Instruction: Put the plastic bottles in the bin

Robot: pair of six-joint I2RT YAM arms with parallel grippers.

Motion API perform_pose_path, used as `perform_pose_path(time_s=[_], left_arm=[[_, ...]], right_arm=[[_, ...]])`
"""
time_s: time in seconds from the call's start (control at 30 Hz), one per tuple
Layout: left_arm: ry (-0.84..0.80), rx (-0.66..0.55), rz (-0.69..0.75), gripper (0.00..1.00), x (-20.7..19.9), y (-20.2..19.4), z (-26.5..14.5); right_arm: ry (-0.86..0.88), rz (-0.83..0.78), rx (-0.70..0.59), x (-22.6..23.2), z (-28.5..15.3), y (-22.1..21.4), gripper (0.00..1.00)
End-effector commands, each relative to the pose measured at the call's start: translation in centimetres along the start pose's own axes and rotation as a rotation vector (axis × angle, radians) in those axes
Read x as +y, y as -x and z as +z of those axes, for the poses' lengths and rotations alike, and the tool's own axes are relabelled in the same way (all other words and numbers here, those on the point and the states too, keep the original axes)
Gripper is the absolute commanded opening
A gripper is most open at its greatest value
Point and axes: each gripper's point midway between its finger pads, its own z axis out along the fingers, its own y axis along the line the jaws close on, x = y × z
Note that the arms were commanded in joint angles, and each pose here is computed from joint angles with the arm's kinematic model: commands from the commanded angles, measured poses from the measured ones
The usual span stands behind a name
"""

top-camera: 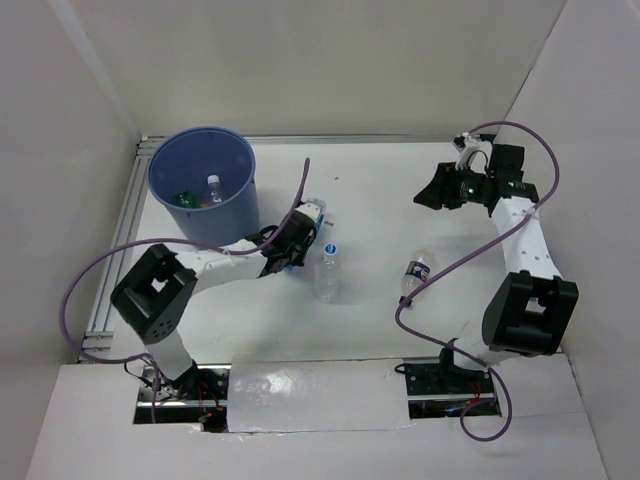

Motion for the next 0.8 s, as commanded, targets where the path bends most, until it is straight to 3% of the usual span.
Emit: perform_pose_path(time_s=[0.0,0.07,0.1,0.17,0.23,0.4,0.53,0.57,0.63,0.67,0.77], left_arm=[[-0.064,-0.278,-0.048,0.09,-0.8,11.0,-6.4],[-0.104,-0.389,-0.074,0.07,-0.8,15.3,-10.2],[-0.127,-0.464,-0.101,0.07,-0.5,18.6,-12.5],[-0.145,-0.552,-0.136,0.07,0.6,22.1,-15.7],[-0.145,-0.67,-0.183,0.07,2.8,26.1,-20.2],[0.04,-0.79,-0.298,0.06,10.3,28.3,-25.5],[0.273,-0.71,-0.383,0.06,17.7,24.0,-24.6],[0.328,-0.701,-0.415,0.06,20.1,23.0,-24.5],[0.358,-0.655,-0.431,0.07,21.4,20.4,-23.9],[0.376,-0.645,-0.439,0.07,22.5,19.6,-23.7],[0.417,-0.577,-0.457,0.16,23.8,17.2,-22.1]], right_arm=[[0.068,-0.013,0.017,2.0,-1.1,-1.1,0.47],[0.095,-0.007,0.042,2.2,-0.9,-2.4,0.19],[0.097,-0.008,0.05,2.3,-1.0,-2.7,0.11],[0.104,0.003,0.082,2.4,-1.0,-3.9,0.03],[0.1,0.037,0.12,2.2,-0.8,-5.6,0.08],[0.077,0.007,0.123,2.2,-1.4,-7.1,0.19],[0.058,-0.013,0.153,2.0,-1.7,-8.1,0.42],[0.047,0.001,0.168,1.8,-2.1,-8.5,0.53],[0.01,0.007,0.189,1.1,-2.4,-9.0,0.64],[-0.003,0.006,0.194,0.9,-2.4,-9.1,0.75],[-0.095,0.049,0.223,-0.6,-2.6,-9.9,0.84]])
